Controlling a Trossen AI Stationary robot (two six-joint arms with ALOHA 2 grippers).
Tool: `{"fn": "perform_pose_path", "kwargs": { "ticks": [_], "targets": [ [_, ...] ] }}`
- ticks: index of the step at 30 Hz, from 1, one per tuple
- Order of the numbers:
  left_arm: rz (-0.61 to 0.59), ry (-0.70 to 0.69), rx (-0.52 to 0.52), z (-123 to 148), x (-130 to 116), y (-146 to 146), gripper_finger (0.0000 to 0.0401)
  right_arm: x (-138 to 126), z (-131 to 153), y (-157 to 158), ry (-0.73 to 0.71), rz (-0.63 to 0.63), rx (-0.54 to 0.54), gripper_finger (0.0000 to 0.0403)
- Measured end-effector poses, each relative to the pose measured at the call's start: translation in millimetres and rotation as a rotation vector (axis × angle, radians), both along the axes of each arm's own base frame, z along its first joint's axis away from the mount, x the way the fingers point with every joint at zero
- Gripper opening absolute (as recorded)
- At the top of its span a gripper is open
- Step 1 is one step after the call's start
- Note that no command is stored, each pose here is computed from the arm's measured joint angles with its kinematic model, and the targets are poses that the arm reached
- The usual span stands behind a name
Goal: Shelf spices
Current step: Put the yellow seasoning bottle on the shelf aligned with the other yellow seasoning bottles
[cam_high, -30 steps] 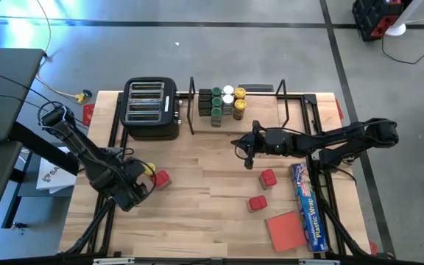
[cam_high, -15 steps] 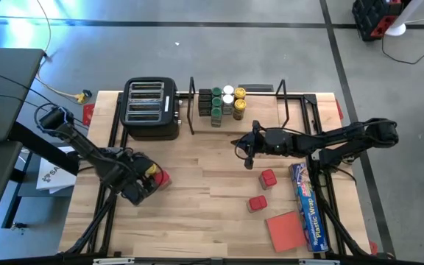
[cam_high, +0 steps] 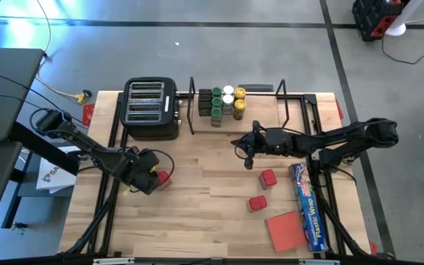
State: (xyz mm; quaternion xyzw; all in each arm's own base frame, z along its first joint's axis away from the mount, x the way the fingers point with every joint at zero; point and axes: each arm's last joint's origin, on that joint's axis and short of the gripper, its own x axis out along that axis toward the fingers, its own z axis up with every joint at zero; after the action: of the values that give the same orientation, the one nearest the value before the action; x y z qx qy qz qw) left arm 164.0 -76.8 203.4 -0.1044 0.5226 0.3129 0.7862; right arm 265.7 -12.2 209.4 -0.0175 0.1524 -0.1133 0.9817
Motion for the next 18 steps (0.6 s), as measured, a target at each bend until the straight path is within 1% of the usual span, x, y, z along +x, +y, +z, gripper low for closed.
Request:
{"fn": "perform_pose_path", "kwargs": {
  "ticks": [2,6,10,14,16,18],
  "targets": [
    [-0.008,0.002,-0.009,5.0,4.1,2.2,0.0216,0.0,0.0,0.0,0.000,0.000,0.000,0.0004],
    [-0.025,-0.047,0.009,26.0,17.1,7.3,0.0216,0.1,0.2,0.0,-0.002,0.000,0.000,0.0004],
    [-0.036,-0.173,0.050,53.3,37.2,15.7,0.0216,0.6,1.9,0.0,-0.023,-0.002,0.006,0.0004],
    [-0.099,-0.298,0.018,65.2,70.6,24.7,0.0216,1.1,3.7,0.0,-0.043,-0.003,0.009,0.0004],
    [-0.127,-0.347,-0.012,63.6,91.8,28.4,0.0216,1.1,3.7,0.0,-0.045,-0.005,0.018,0.0004],
    [-0.145,-0.365,-0.045,57.5,112.8,32.6,0.0216,1.0,3.4,0.0,-0.046,-0.010,0.035,0.0004]
  ]
}}
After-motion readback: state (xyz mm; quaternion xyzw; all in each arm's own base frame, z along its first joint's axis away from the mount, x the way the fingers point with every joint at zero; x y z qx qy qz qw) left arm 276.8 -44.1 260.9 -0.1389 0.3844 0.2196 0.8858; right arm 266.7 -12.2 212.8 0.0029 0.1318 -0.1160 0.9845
